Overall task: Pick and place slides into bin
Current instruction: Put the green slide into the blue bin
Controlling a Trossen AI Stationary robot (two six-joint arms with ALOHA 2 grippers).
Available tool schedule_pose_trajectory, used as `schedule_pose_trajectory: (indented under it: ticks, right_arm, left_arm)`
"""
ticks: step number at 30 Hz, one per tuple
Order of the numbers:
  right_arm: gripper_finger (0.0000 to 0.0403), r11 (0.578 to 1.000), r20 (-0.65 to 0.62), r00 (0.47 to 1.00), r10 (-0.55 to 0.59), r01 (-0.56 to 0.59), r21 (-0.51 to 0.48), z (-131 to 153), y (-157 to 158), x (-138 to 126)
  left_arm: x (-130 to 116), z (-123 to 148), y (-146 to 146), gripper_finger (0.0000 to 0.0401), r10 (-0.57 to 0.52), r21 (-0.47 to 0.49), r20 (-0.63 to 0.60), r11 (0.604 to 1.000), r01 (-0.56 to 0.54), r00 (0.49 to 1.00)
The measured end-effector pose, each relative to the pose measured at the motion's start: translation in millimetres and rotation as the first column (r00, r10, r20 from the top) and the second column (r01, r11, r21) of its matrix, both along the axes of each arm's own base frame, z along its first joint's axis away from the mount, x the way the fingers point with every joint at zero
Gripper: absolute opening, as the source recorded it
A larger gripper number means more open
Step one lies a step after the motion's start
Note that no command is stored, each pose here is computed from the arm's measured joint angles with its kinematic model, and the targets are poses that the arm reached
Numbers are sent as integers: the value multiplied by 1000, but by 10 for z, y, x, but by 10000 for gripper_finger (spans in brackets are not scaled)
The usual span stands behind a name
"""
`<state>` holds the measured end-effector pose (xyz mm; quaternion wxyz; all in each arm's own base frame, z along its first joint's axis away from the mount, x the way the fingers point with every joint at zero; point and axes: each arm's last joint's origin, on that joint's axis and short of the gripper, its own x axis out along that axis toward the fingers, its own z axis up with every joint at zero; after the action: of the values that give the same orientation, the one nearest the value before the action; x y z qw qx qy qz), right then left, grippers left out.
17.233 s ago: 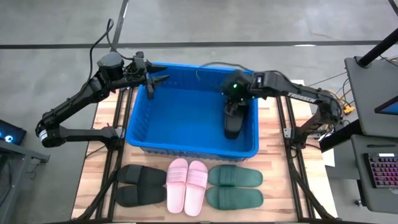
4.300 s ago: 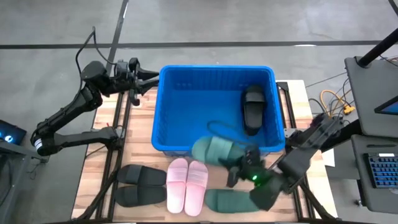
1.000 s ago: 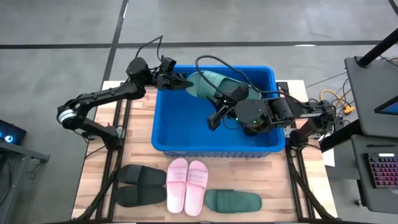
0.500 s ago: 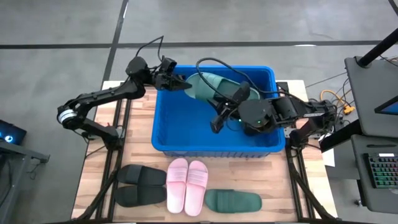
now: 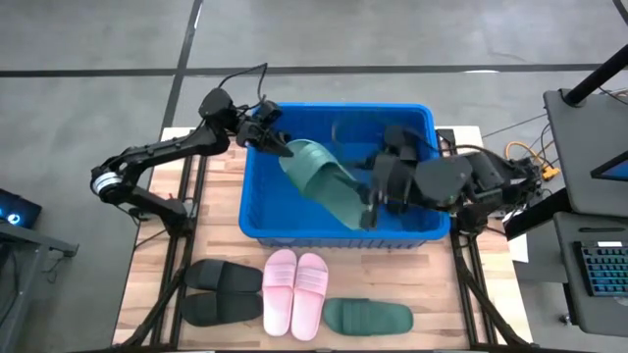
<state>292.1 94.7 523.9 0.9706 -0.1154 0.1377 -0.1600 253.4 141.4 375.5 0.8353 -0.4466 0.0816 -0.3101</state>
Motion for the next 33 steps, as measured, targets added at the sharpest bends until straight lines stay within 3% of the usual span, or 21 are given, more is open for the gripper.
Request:
schedule_pose_trajectory:
  ticks: [4,7,18,30,33]
  right_arm:
    - [122,943,-116,992,54,-89,-320,-11,165,43]
    - [132,897,-126,992,10,-64,-437,32,188,64]
    - [181,892,-195,981,1,-89,-443,-68,174,122]
    - [171,876,-362,931,-46,-137,-462,-212,36,59]
    - [171,853,-411,909,-64,-164,-496,-235,-21,47]
  left_arm:
    - [7,-36,23,20,-22,-34,-44,999,20,999]
    - [1,-19,19,20,-1,-38,-34,999,-1,999]
    - [9,-32,24,19,34,-74,-43,997,-37,999]
    - [49,-171,62,19,72,-179,-170,978,-102,983]
    - [59,-201,72,19,89,-201,-197,971,-129,976]
